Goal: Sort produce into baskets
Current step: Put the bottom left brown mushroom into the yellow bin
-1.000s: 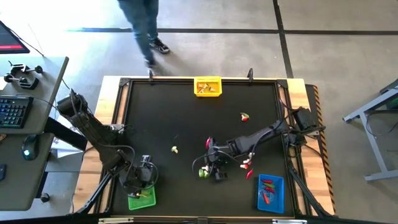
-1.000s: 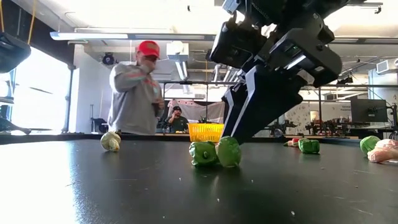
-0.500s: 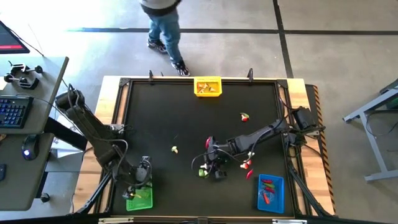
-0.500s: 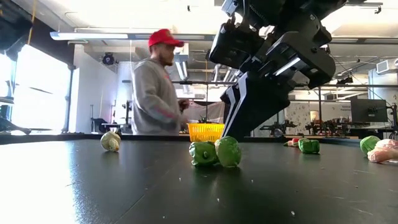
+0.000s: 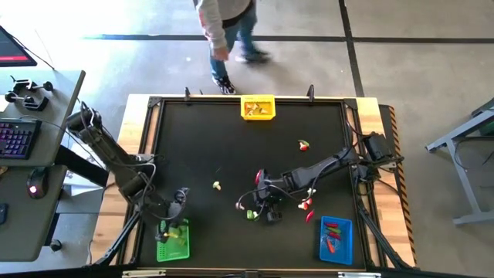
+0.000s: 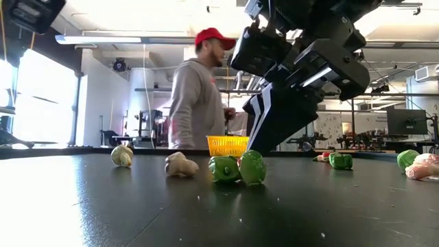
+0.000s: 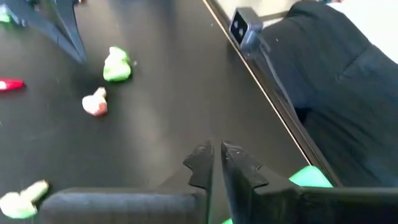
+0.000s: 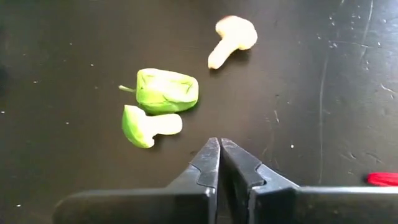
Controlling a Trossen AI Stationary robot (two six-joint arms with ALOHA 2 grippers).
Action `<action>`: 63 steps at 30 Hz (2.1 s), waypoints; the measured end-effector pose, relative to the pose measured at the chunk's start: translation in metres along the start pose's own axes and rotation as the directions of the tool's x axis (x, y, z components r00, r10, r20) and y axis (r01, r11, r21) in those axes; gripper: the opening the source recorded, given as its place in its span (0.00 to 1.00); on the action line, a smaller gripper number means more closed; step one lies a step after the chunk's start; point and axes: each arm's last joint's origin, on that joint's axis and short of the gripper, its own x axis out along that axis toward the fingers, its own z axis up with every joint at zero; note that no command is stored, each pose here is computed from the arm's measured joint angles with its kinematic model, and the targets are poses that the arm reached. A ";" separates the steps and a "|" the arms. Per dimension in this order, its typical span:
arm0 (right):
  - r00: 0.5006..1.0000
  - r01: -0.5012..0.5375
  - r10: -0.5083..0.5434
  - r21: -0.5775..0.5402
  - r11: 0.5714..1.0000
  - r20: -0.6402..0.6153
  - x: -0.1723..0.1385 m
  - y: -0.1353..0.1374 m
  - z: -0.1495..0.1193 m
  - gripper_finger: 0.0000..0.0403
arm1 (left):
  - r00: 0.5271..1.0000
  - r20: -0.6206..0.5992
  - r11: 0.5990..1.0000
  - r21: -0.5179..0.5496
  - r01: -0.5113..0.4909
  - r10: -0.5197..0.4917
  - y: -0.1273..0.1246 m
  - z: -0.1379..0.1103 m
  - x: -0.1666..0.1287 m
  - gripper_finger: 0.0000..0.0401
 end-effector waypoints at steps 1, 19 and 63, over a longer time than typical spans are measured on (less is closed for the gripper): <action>1.000 0.006 -0.006 0.001 1.000 -0.005 0.000 0.000 0.000 0.02 | 1.000 0.009 1.000 0.009 0.002 -0.002 0.002 0.002 0.001 0.03; 0.972 0.236 -0.235 0.022 0.972 -0.014 -0.048 -0.003 0.006 0.26 | 0.981 -0.036 0.981 -0.031 -0.189 0.188 0.072 -0.002 0.022 0.00; 0.952 0.306 -0.305 0.069 0.949 -0.026 -0.039 -0.007 -0.013 0.26 | 0.815 -0.517 0.889 -0.199 -0.412 0.262 0.148 -0.018 0.076 0.31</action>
